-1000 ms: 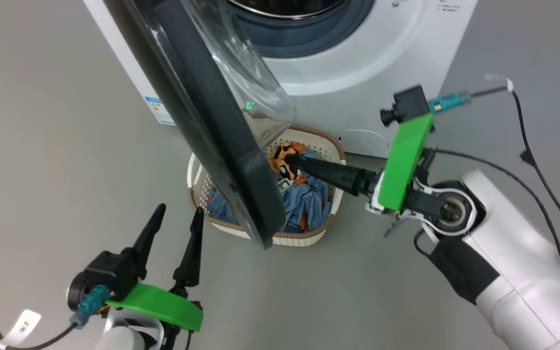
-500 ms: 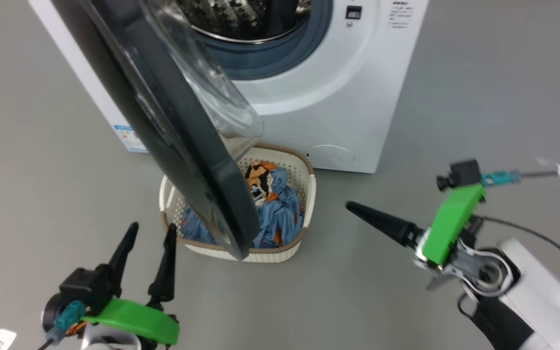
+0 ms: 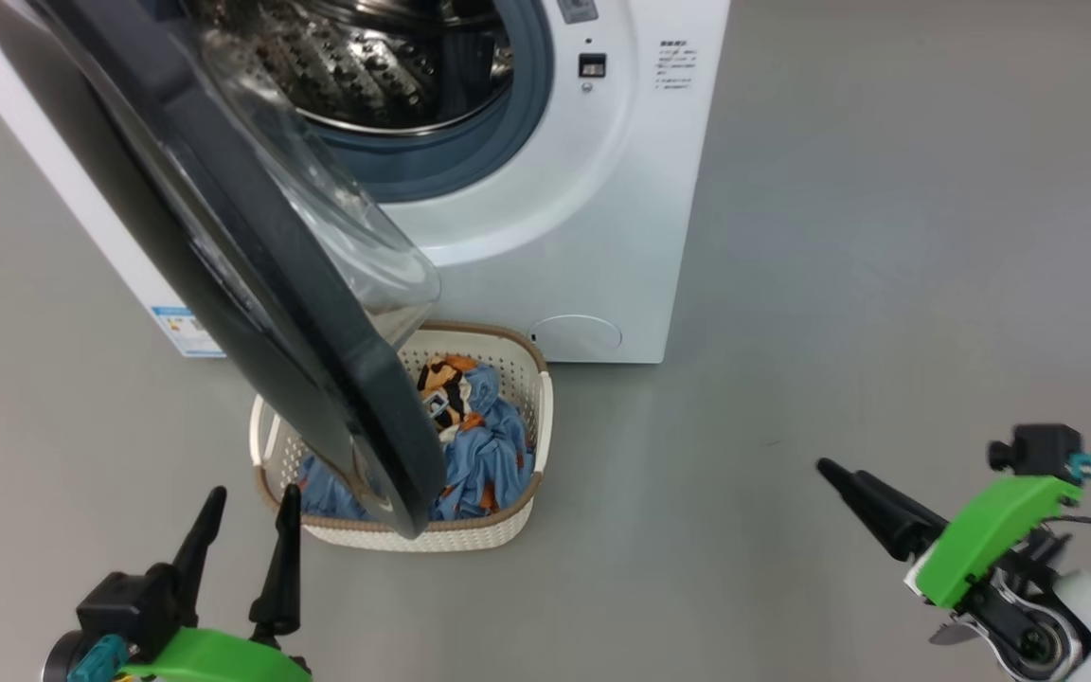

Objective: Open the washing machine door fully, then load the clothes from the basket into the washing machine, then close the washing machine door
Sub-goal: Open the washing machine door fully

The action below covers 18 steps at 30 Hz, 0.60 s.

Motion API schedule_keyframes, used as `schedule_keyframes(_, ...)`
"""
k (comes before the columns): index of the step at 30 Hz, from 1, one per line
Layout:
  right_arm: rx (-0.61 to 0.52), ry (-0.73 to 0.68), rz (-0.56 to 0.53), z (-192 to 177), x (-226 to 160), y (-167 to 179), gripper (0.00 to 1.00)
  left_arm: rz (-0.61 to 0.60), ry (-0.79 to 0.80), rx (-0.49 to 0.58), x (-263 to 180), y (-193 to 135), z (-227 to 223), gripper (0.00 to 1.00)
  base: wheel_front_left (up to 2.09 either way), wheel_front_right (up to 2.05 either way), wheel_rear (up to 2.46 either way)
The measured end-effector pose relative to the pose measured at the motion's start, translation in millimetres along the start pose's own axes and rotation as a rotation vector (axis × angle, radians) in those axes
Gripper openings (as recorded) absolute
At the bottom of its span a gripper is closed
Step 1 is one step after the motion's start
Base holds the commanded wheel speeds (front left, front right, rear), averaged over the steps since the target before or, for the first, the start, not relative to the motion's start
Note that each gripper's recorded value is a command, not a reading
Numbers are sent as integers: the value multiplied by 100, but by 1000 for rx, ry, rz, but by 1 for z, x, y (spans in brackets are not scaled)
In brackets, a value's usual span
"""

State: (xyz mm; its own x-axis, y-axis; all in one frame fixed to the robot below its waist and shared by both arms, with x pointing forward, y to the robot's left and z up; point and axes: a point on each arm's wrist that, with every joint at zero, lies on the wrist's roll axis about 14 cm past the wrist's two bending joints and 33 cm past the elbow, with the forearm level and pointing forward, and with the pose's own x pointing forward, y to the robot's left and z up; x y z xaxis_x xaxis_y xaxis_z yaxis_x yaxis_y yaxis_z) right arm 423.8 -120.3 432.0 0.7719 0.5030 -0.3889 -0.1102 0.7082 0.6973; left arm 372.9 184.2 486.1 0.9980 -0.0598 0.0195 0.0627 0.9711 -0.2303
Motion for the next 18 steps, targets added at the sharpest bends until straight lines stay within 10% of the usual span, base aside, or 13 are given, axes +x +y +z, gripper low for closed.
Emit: schedule_keyframes(18, -139, -291, -111, 27, -35, -35, 100, 3, -8, -5, -5, 0, 2, 100, 0, 0, 0)
